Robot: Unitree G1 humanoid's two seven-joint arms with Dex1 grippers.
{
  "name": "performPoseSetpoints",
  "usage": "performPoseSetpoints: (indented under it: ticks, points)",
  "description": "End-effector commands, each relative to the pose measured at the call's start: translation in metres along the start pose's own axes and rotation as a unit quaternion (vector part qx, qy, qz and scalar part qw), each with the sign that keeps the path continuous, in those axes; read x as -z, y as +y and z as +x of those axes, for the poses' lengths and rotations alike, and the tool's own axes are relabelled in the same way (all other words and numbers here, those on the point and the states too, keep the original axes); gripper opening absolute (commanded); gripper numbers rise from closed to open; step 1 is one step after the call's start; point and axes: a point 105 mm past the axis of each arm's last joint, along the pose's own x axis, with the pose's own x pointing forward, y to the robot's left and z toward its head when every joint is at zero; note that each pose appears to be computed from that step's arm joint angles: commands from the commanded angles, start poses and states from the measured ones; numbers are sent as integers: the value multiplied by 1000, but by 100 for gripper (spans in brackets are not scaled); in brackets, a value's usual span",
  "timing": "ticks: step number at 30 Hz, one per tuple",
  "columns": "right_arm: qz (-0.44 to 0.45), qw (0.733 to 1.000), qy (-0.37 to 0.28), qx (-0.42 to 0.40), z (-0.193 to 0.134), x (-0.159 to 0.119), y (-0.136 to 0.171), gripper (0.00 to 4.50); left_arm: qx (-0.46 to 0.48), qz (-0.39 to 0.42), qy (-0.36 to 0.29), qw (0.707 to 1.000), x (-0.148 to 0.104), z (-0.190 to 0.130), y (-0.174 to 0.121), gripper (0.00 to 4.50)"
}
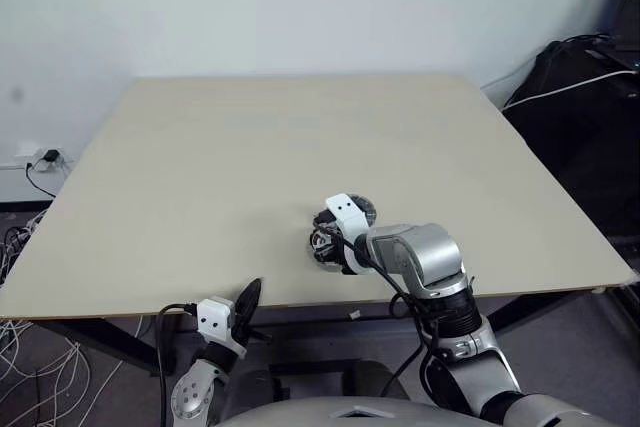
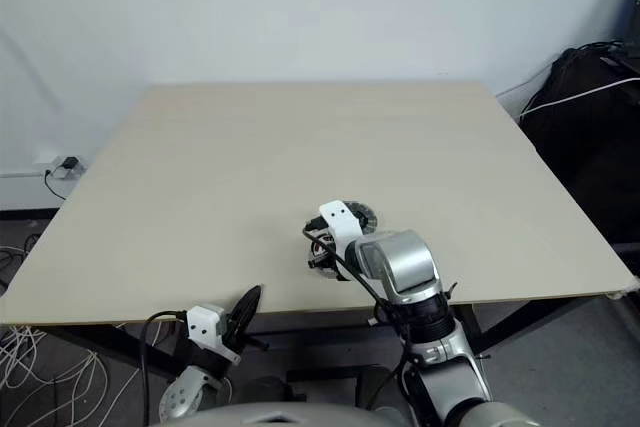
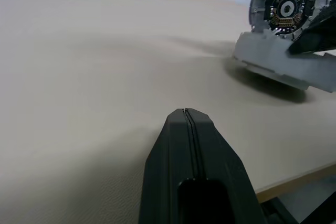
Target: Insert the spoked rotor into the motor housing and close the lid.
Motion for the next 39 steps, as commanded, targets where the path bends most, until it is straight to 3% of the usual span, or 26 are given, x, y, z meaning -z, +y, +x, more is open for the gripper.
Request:
performPoseSetpoints:
  ticks: [1, 2, 11, 16, 20, 24, 29, 39]
  points:
    - [5, 1000, -20, -7, 9, -9, 6, 1, 1, 7, -23, 1000, -12, 4, 1, 0]
    - [7, 1000, -21, -8, 12, -10, 7, 1, 1, 8, -23, 1000, -13, 4, 1, 0]
    - [3, 996, -53, -74, 22, -27, 43, 288, -2, 5, -19, 1000, -11, 1, 1, 0]
    - [-138, 979, -98, -118, 9, -39, 61, 288, 2, 3, -15, 1000, -8, 2, 1, 0]
    - [-373, 917, -111, -85, 2, -34, 45, 288, 8, 4, -25, 1000, -18, 6, -4, 0]
    - [-482, 867, -83, -98, -7, -24, 27, 288, 10, 2, -26, 1000, -22, 7, -10, 0]
    - [-530, 837, -58, -122, -17, -17, 15, 288, 10, 1, -23, 1000, -23, 7, -12, 0]
    - [-557, 816, 7, -156, -32, -1, -2, 288, 11, 3, -21, 1000, -23, 8, -8, 0]
